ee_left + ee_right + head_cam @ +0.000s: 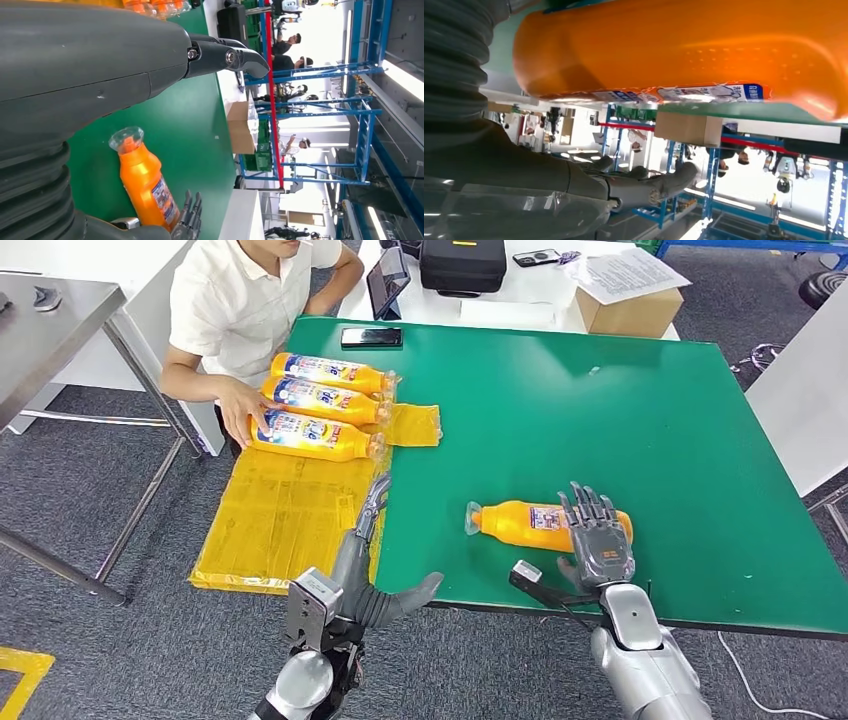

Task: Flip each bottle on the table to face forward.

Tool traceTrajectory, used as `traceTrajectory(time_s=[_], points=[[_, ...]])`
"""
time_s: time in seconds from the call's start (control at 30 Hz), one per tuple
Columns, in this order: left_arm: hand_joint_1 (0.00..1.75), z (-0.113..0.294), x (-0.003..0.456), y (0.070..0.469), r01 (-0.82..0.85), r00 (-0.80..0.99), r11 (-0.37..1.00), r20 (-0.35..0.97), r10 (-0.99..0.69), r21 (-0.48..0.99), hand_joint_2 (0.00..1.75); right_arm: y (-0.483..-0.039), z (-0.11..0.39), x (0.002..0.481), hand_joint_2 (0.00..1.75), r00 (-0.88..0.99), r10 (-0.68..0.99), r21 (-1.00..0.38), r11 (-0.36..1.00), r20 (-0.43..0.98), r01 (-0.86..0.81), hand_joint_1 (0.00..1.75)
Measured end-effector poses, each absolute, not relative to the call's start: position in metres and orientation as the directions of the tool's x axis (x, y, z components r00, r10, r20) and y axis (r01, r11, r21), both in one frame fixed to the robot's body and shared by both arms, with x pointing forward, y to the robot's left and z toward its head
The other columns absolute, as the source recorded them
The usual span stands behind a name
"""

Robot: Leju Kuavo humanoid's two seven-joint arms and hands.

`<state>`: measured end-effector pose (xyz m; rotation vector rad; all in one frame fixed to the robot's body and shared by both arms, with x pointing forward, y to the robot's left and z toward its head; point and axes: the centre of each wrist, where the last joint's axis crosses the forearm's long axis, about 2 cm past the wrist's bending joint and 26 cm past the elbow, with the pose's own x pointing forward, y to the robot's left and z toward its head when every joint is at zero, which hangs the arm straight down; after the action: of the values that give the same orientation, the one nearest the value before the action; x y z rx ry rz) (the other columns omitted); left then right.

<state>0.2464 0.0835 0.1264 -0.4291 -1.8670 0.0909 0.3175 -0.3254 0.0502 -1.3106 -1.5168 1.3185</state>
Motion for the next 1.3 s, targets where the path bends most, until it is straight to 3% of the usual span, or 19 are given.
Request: traceTrajectory(time_s=[0.27,1.3], points=[[0.0,0.123,0.242,0.084,0.263,-0.245,0.929,0.913,0.326,-0.261,1.75,-0.332,0.043,0.315,1.75,-0.197,0.979,-0.994,-0.024,-0.045,0.108,0.0],[0.0,0.125,0.231,0.086,0.298,-0.221,0.913,0.91,0.351,-0.28,1.75,-0.36,0.048,0.309,1.75,-0.104,0.986,-0.99,-0.128,-0.134,0.062,0.0]])
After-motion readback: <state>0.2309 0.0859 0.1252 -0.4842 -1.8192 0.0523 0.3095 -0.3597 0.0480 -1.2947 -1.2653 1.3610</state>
